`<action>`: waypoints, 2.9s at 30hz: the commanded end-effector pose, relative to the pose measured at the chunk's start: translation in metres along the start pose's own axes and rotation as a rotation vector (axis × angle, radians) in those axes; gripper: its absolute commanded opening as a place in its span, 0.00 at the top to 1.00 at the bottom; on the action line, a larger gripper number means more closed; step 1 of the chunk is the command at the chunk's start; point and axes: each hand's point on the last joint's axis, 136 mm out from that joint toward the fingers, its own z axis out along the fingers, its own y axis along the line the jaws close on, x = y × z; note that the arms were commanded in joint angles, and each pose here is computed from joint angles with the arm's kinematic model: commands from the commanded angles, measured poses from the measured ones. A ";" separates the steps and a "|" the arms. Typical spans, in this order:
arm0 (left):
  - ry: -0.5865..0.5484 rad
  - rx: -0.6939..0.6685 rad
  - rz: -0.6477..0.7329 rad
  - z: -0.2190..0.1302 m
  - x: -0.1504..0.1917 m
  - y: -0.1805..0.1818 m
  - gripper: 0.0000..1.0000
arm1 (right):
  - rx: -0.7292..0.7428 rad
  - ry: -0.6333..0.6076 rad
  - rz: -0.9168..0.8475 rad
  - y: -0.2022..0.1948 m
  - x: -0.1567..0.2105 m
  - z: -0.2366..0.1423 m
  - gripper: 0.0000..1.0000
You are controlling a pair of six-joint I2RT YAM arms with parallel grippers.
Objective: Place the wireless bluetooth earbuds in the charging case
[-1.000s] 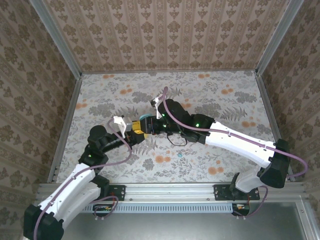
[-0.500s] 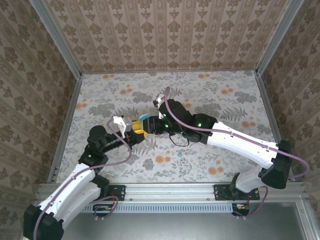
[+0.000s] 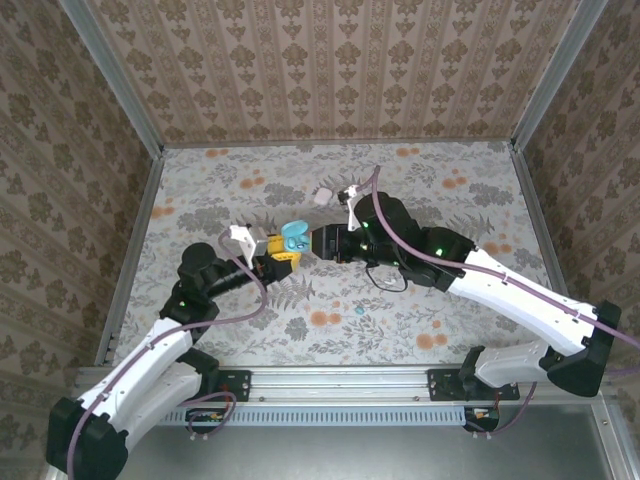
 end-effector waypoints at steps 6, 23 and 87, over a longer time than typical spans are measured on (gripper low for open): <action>0.090 -0.074 -0.043 0.003 0.019 0.015 0.72 | 0.262 0.236 0.032 -0.088 0.054 0.009 0.56; 0.125 -0.137 -0.080 -0.013 0.055 0.017 0.72 | 0.533 0.575 0.084 -0.203 0.180 0.040 0.57; 0.134 -0.193 -0.108 -0.014 0.057 0.026 0.72 | 0.388 0.627 -0.077 -0.176 0.131 0.129 0.81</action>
